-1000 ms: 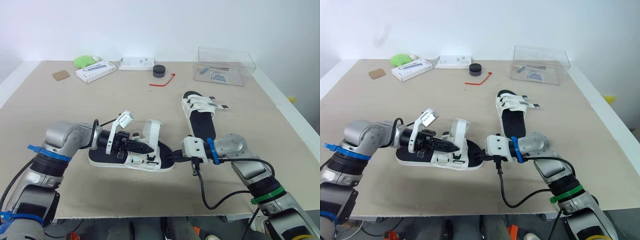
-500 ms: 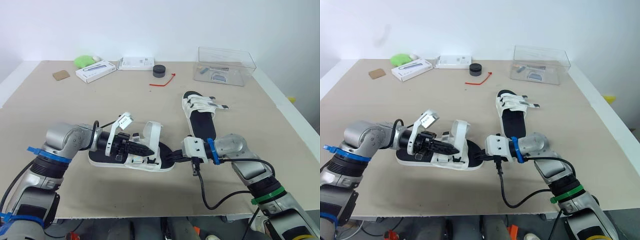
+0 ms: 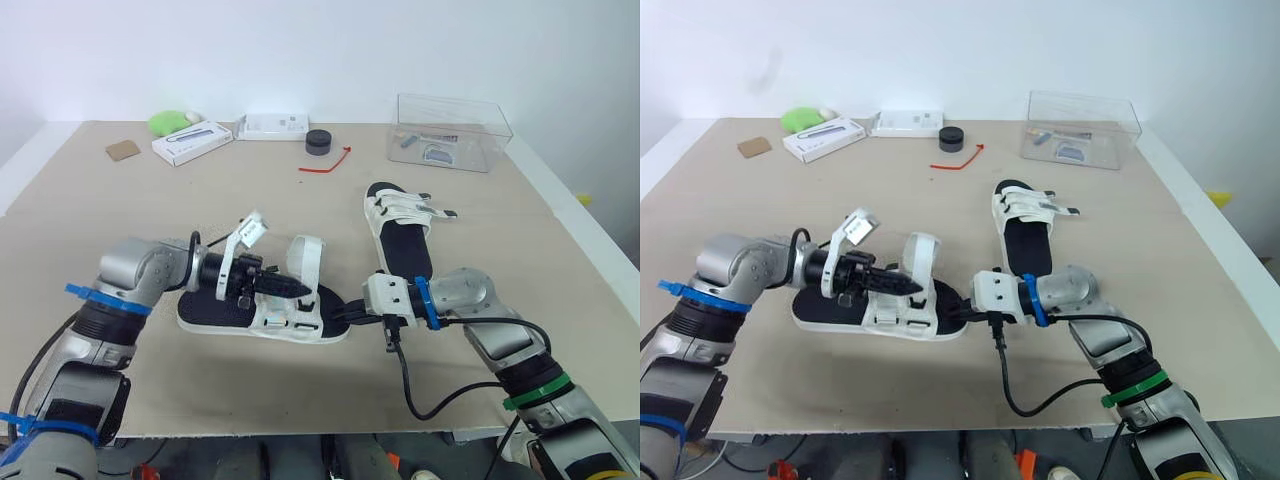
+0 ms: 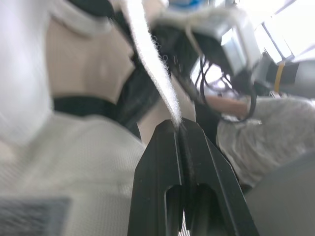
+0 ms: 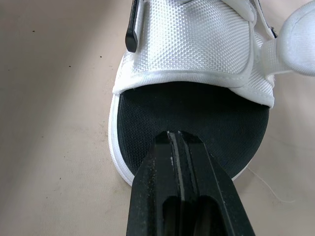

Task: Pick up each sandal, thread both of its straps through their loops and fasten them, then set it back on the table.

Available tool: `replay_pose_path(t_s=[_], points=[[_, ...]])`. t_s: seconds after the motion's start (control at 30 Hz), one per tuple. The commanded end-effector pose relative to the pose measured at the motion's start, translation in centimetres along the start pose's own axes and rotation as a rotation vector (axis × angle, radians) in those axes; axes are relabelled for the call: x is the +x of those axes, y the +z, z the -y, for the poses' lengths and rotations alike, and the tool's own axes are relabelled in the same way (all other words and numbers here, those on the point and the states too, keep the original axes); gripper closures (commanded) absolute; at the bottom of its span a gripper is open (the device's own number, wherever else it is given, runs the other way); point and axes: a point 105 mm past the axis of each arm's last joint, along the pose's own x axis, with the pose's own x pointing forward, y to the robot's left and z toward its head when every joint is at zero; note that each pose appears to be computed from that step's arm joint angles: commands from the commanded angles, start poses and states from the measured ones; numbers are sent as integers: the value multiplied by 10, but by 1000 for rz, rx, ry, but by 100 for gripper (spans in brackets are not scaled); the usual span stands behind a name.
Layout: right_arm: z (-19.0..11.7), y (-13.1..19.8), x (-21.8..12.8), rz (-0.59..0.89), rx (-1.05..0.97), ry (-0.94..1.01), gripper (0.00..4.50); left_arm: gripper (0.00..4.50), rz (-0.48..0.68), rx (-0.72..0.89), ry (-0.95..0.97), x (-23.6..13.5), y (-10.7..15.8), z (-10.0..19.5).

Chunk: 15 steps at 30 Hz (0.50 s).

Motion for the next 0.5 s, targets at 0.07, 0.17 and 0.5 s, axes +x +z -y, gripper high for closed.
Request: replay_pose_path(t_s=[0.07,0.17,0.5], points=[[-3,-13,-4,-52,31,-10,450,446,-35,21,2,0,-6,2],[-4,-13,-4,-53,32,-10,450,446,-55,8,-34,3,-12,7],[-4,-13,-5,-57,28,-12,450,446,-113,-17,-78,9,-22,15]])
